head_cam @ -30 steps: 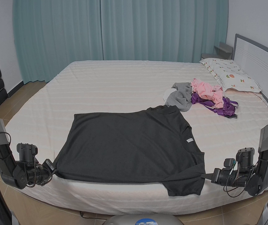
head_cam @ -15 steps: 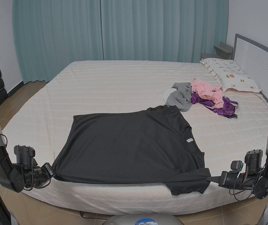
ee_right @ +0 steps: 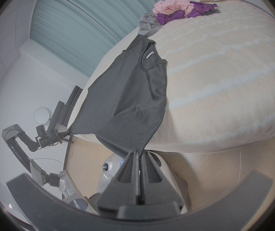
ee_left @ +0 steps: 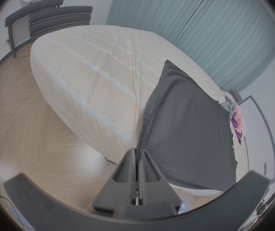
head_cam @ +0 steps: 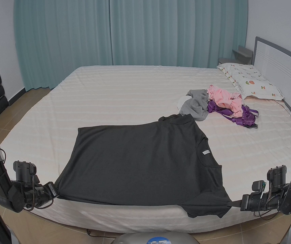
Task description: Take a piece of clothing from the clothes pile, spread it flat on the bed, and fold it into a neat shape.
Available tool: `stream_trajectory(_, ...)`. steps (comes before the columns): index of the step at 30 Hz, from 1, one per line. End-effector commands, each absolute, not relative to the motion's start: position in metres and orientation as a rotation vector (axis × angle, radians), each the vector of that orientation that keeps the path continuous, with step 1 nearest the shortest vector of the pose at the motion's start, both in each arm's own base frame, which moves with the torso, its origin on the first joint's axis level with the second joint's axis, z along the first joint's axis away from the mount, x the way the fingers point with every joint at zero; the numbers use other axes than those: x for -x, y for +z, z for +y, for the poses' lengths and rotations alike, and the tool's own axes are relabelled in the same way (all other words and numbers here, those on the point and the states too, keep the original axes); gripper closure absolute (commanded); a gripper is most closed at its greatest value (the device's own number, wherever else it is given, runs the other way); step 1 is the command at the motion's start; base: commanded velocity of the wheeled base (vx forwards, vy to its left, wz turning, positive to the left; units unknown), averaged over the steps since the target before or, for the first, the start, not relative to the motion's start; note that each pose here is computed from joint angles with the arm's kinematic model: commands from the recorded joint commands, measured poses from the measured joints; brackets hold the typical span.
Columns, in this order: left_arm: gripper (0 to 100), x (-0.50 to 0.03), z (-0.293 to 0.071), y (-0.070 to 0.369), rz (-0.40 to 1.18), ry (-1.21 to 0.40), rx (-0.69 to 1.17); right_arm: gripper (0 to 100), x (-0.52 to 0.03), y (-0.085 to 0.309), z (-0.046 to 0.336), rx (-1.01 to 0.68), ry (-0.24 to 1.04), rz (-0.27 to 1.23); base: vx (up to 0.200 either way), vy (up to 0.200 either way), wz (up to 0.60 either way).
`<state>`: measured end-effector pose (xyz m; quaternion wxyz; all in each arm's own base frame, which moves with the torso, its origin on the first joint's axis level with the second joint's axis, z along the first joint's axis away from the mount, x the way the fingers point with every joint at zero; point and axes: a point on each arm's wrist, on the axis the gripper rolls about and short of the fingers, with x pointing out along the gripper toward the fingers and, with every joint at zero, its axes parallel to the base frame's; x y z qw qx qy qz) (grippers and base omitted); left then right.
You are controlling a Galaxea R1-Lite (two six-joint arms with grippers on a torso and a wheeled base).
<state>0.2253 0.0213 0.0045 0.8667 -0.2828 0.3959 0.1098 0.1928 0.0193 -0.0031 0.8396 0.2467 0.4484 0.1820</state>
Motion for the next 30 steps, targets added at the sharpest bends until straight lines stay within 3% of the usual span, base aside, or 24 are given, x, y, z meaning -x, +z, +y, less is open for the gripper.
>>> stream_trajectory(1,100,-0.220,0.022,0.006,0.825,0.249,0.567,100,-0.186,0.003,0.018,-0.499,0.394,0.940,0.000,0.000,0.00)
stream_trajectory(30,100,-0.183,0.018,0.009,0.905,0.171,0.342,100,-0.163,0.018,0.014,-0.402,0.417,0.990,0.000,0.000,0.00)
